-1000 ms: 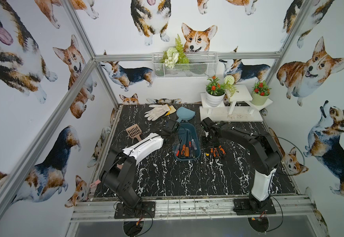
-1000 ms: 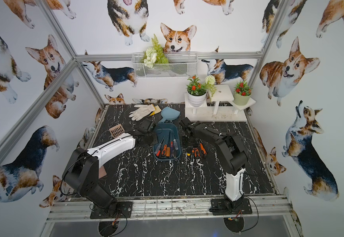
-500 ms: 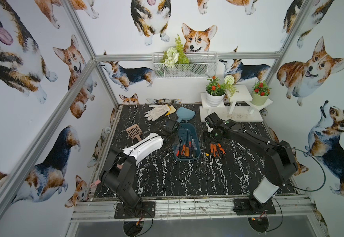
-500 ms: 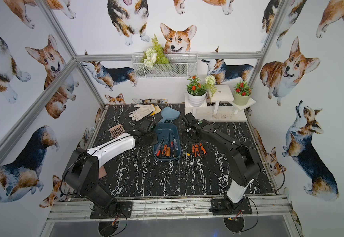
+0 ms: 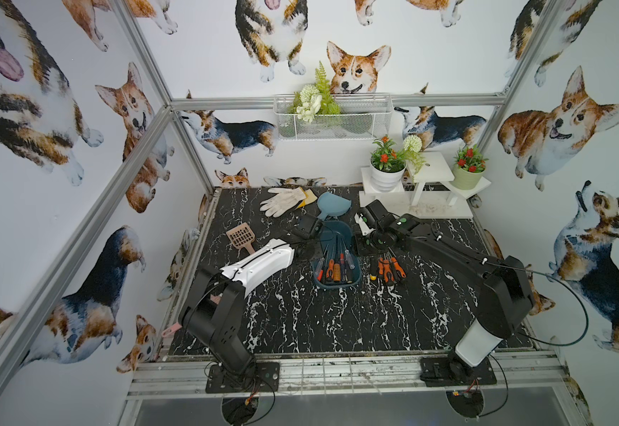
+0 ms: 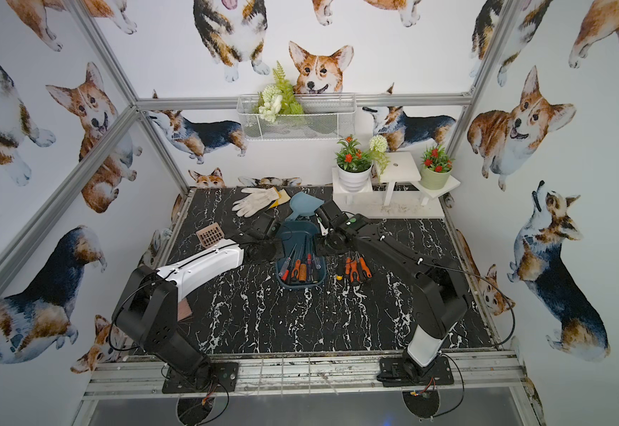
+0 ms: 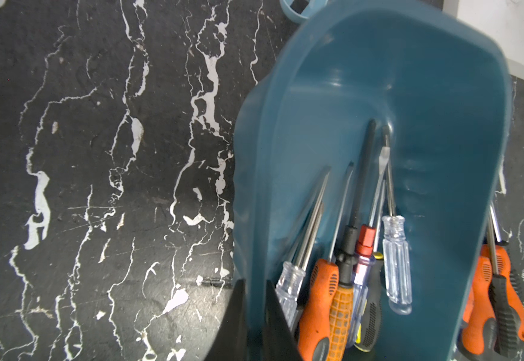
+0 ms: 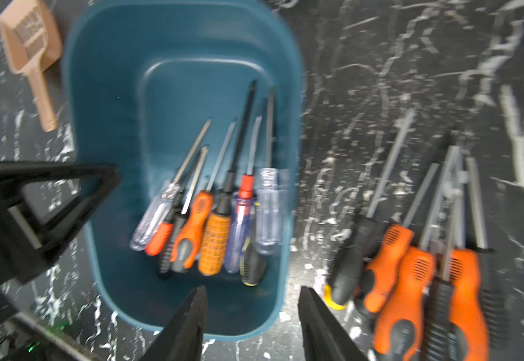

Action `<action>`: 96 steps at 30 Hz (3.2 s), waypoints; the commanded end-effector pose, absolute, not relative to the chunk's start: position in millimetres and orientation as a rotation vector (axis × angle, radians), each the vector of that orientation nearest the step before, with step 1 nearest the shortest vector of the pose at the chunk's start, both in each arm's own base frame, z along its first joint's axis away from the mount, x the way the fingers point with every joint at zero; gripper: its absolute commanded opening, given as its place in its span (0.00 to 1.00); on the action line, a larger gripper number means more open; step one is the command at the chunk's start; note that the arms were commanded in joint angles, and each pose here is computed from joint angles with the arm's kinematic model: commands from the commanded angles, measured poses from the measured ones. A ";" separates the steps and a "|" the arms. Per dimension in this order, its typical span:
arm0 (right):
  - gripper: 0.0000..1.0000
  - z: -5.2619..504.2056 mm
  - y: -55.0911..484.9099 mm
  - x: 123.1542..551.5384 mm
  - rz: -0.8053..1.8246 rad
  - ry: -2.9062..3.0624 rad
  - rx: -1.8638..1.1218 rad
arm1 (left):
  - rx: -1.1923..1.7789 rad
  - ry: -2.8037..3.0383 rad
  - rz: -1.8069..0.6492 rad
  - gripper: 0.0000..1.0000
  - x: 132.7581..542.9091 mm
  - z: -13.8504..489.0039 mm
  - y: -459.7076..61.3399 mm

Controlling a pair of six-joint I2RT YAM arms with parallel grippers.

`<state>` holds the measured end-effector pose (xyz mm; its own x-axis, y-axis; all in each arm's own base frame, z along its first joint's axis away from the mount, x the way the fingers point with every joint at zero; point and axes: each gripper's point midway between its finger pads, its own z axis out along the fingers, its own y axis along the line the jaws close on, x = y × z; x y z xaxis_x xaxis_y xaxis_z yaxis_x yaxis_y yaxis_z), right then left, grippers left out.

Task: Take out the screwdriver from the storage box
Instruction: Place the screwdriver at the center of the board, then pick up the screwdriver from the storage box.

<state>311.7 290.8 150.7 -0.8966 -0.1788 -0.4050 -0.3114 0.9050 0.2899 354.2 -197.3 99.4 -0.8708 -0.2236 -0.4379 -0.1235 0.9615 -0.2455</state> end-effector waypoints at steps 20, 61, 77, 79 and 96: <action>0.48 118.3 356.9 287.5 0.790 2.794 -0.394 | -0.269 2.583 -0.375 0.00 363.4 109.6 -208.2; 0.32 25.6 347.5 283.6 0.501 3.046 -0.307 | -0.262 2.574 -0.368 0.00 363.2 113.1 -206.9; 0.26 8.9 341.7 277.0 0.289 3.049 -0.410 | -0.267 2.574 -0.370 0.00 363.9 113.8 -206.4; 0.23 13.9 342.1 278.9 0.303 3.030 -0.403 | -0.266 2.574 -0.368 0.00 363.6 113.5 -206.5; 0.00 66.4 353.4 292.3 0.478 2.858 -0.386 | -0.276 2.591 -0.345 0.00 362.4 104.0 -203.7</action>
<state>287.3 356.3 61.5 -0.9472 -0.2220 -0.2313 -0.2873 0.9079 0.3052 354.2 -201.2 98.2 -0.8666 -0.2531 -0.4300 -0.1387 0.9500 -0.2798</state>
